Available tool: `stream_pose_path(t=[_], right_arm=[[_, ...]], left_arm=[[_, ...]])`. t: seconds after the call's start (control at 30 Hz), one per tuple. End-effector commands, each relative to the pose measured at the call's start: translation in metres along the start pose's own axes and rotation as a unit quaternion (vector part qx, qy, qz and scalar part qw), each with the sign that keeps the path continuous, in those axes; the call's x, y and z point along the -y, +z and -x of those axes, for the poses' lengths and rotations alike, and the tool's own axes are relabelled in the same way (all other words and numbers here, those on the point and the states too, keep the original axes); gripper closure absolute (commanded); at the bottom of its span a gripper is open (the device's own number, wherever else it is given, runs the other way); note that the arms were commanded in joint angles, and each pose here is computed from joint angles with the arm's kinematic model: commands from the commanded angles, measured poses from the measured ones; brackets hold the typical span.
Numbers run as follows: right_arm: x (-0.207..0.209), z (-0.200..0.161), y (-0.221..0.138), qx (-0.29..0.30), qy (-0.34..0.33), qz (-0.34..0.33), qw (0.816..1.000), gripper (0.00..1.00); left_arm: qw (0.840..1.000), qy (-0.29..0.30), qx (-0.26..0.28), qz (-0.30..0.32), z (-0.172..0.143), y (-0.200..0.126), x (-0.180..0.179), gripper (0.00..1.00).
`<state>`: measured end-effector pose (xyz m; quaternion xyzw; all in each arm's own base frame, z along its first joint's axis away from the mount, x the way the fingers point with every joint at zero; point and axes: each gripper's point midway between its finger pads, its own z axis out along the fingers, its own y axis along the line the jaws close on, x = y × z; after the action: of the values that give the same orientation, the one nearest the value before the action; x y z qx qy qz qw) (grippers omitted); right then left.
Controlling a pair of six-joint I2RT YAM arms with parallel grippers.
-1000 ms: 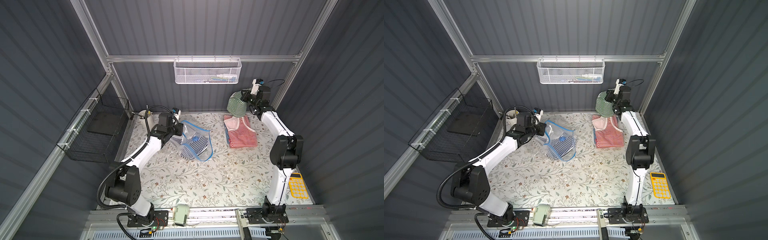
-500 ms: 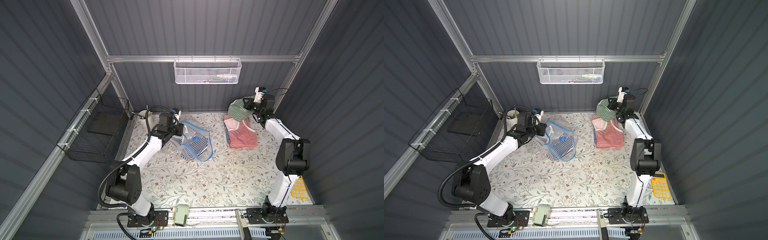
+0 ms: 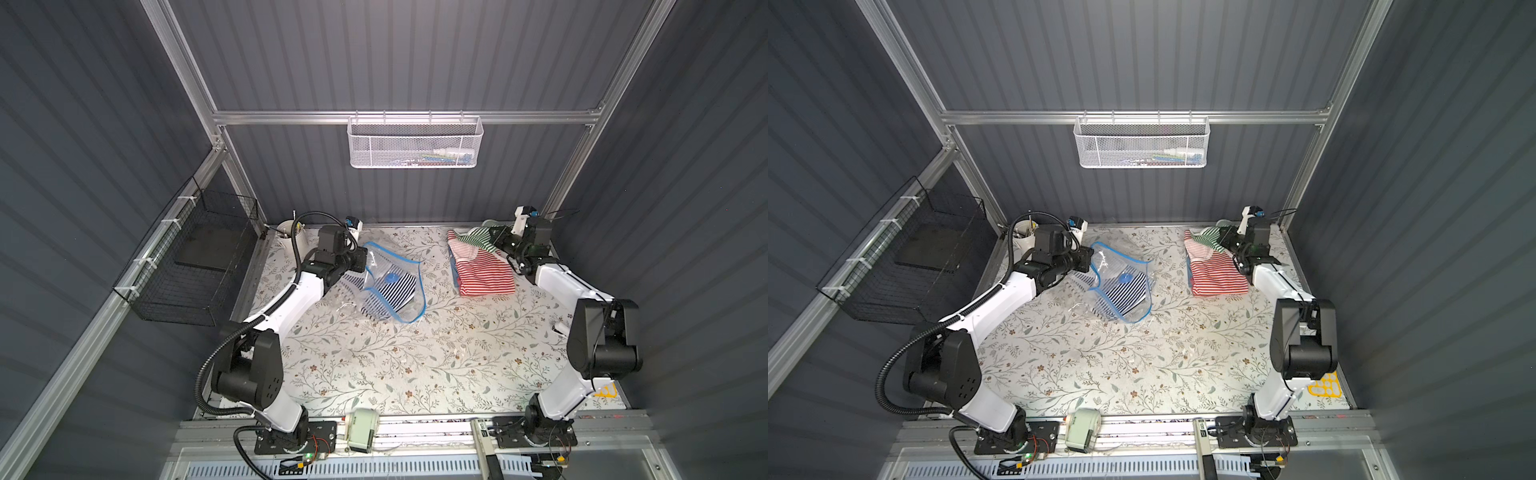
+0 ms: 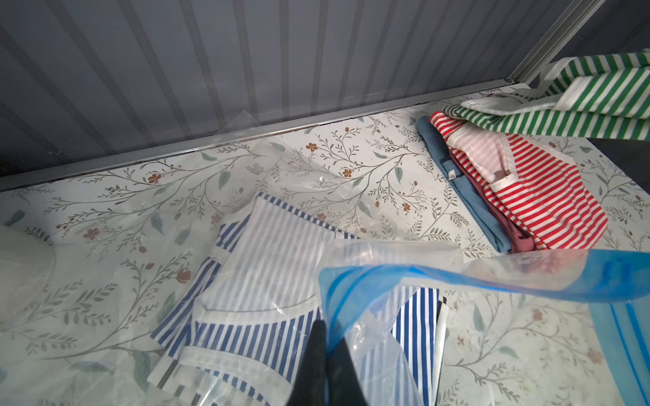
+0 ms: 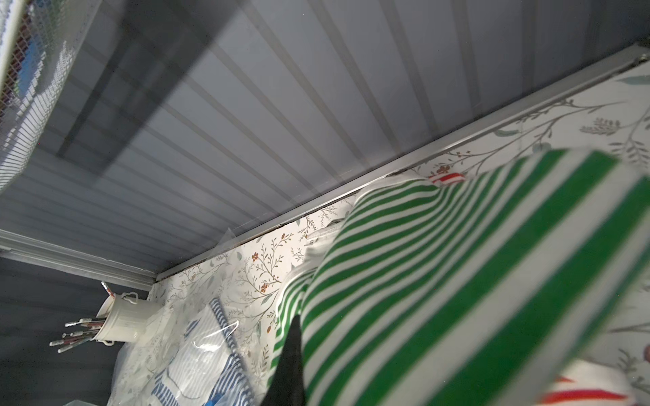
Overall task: Take the tank top out of the vacuum bag
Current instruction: Place the tank top on the tank top.
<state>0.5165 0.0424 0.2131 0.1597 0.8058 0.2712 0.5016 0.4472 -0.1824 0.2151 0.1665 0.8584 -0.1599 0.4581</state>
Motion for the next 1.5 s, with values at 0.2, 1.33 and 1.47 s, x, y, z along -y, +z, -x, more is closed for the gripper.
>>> stream_pose_path(t=[0.2,1.33,1.47], right_arm=[[0.044,-0.061,-0.014,-0.047,0.12,-0.079,0.988,1.0],[0.052,-0.144,-0.02,-0.059,0.394,-0.107,0.911,0.61],[0.052,-0.146,-0.035,-0.067,0.363,-0.122,0.921,0.46]], left_arm=[[1.0,-0.003,0.004,-0.01,0.01,-0.001,0.002,1.0],[0.999,-0.005,0.02,-0.025,0.019,-0.011,0.009,1.0],[0.999,-0.007,0.018,-0.025,0.018,-0.01,0.009,1.0]])
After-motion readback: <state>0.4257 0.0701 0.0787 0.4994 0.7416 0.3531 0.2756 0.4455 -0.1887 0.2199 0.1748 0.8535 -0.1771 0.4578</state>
